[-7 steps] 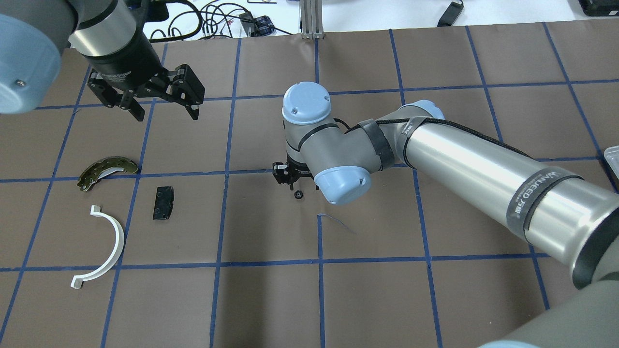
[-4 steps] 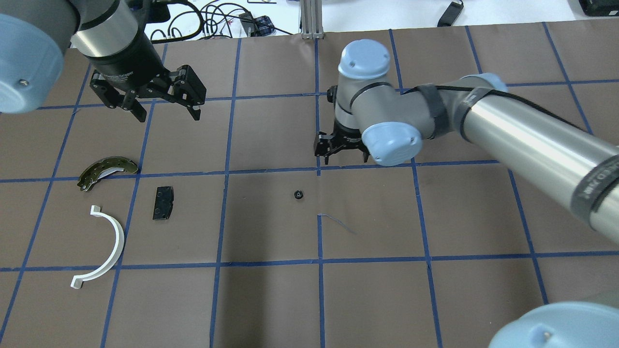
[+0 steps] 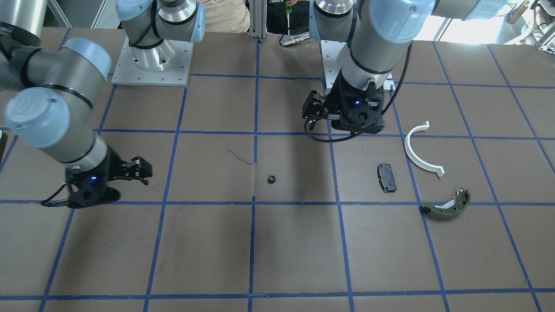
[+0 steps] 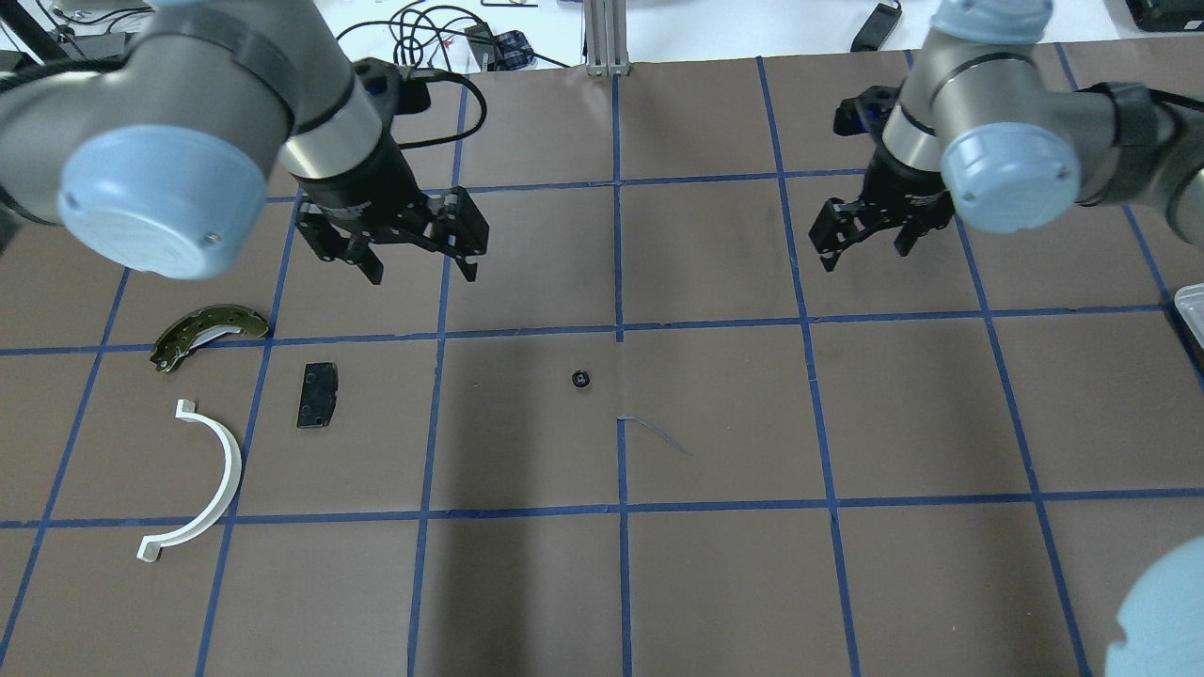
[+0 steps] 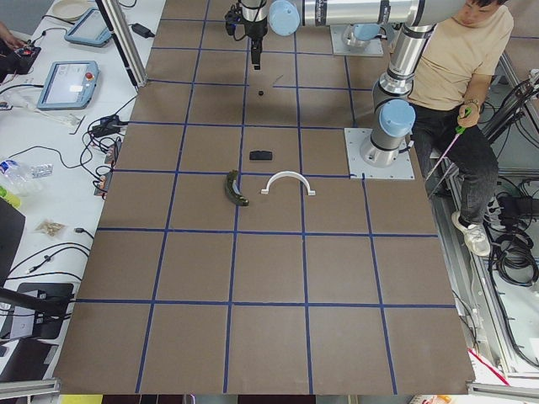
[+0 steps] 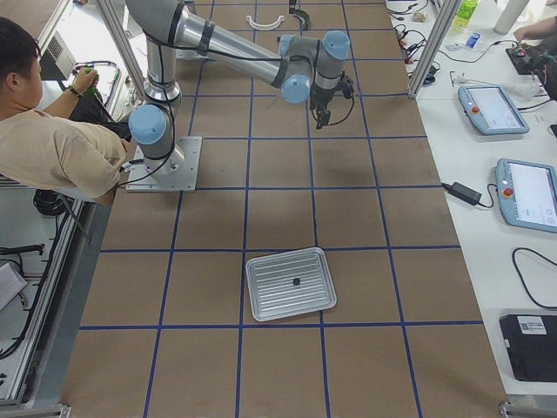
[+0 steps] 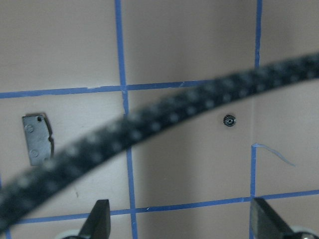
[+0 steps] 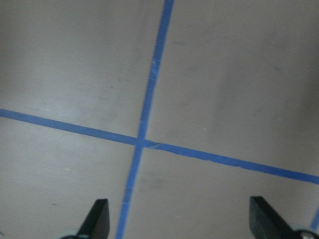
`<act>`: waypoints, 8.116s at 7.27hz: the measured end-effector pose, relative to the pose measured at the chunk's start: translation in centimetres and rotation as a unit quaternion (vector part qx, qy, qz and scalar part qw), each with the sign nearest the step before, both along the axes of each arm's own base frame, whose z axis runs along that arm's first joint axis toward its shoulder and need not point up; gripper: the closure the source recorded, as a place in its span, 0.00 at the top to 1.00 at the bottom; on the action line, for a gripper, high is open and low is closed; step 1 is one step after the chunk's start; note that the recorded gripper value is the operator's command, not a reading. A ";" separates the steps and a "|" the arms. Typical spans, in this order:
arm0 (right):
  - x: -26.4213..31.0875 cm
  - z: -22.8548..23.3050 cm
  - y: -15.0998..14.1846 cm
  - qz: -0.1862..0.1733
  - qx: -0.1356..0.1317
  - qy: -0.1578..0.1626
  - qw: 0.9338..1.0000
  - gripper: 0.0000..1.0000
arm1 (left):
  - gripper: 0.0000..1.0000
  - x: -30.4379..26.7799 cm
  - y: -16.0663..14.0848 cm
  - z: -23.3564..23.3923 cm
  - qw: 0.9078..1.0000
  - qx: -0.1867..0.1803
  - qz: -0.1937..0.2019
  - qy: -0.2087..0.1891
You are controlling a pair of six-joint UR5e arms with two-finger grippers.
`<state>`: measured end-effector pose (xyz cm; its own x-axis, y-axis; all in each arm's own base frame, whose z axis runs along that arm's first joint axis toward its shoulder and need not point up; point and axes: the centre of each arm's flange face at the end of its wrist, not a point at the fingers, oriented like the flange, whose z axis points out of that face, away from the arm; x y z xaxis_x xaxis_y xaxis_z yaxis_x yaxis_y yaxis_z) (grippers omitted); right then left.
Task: Place bearing gear from tray to pile
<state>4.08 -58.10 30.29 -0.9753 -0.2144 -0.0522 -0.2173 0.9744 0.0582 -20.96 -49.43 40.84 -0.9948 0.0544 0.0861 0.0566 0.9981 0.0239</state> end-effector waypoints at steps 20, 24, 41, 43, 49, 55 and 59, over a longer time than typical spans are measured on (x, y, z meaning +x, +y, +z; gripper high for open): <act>-49.2 -12.3 9.1 -0.115 -0.014 0.051 0.992 0.33 | 0.04 -10.6 0.6 -21.6 0.999 -0.025 -0.027 -0.018; -49.3 -12.7 9.1 -0.115 -0.011 0.049 0.992 0.07 | 0.00 -0.1 -2.0 -18.0 0.996 0.029 -0.004 -0.085; 0.9 0.4 -1.2 -0.220 -0.061 0.063 0.971 0.03 | 1.00 22.1 -3.7 -10.9 0.995 0.041 -0.026 -0.085; 11.0 -0.3 0.3 -0.238 -0.061 0.055 0.968 0.03 | 1.00 20.0 -4.1 -5.4 0.996 0.016 -0.029 -0.077; 23.5 -5.9 3.6 -0.216 -0.038 0.051 0.974 0.06 | 1.00 6.1 -1.2 6.9 0.998 0.002 -0.002 -0.066; 21.7 -5.9 4.3 -0.189 -0.039 0.049 0.980 1.00 | 1.00 4.5 -0.6 6.1 0.999 0.016 -0.005 -0.047; 9.1 1.3 1.8 -0.177 -0.077 0.045 0.980 1.00 | 0.95 2.9 -1.4 4.4 0.999 0.029 -0.004 -0.013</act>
